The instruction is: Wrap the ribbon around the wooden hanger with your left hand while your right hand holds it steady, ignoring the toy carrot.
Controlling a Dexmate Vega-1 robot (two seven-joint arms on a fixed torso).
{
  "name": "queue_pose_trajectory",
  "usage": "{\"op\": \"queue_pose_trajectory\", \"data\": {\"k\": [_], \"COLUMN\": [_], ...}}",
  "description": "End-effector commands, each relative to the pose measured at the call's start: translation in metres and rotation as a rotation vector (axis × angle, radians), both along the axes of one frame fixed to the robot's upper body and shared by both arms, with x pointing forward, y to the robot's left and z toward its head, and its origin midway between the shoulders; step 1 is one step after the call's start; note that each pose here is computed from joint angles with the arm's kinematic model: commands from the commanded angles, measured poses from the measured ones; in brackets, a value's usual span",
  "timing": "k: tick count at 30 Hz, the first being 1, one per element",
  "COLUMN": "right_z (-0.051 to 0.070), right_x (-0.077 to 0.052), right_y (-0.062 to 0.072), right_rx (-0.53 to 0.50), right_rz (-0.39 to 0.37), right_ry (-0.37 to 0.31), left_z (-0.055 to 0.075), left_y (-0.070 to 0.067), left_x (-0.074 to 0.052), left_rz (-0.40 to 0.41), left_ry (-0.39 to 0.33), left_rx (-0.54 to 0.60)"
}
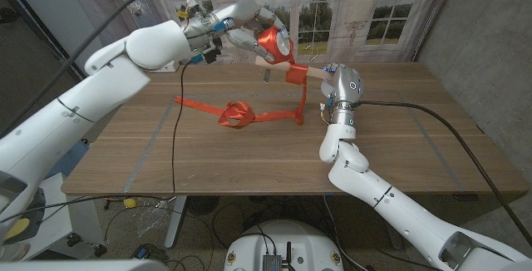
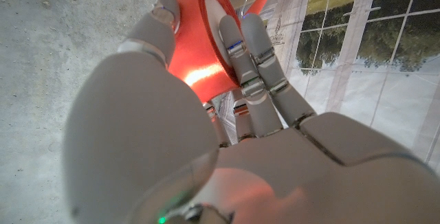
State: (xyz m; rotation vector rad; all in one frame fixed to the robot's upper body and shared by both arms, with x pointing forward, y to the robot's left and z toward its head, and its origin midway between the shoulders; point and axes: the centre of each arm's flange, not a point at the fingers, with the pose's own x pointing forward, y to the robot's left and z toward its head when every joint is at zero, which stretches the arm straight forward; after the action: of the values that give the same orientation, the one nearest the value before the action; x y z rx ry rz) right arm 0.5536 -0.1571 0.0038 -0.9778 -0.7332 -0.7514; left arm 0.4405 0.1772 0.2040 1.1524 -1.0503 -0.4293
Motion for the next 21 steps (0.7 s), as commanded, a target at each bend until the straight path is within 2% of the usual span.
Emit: {"op": "queue_pose_trajectory", "data": {"k": [1,8,12,17,21], "right_z": [0.015,0.016,0.021,0.021,0.023], "right_x": [-0.001,0.000,0.003,0.007,0.009], "right_y": [0.005,0.008,0.010,0.014,0.017], "right_rx": [-0.052,-0.087,-0.125,-0.146,-0.148], "right_rz": [0.011,0.033,0.053,0.054,0.048], "right_ry": [0.147,0.240,0.382,0.431,0.485], "left_z": [-0.024,-0.034,-0.041,-0.050,-0.057], "left_y": [-0.002,0.004,0.006,0.012,0.014], "left_x": [0.016,0.032,0.043,0.059,0.065], "left_rz": [0.092,0.164,0.231,0.264,0.272], "left_ry": [0.043,0.080,0.088,0.131,0.152], "left_rx": [0.077,0.084,0.101,0.092,0.095]}}
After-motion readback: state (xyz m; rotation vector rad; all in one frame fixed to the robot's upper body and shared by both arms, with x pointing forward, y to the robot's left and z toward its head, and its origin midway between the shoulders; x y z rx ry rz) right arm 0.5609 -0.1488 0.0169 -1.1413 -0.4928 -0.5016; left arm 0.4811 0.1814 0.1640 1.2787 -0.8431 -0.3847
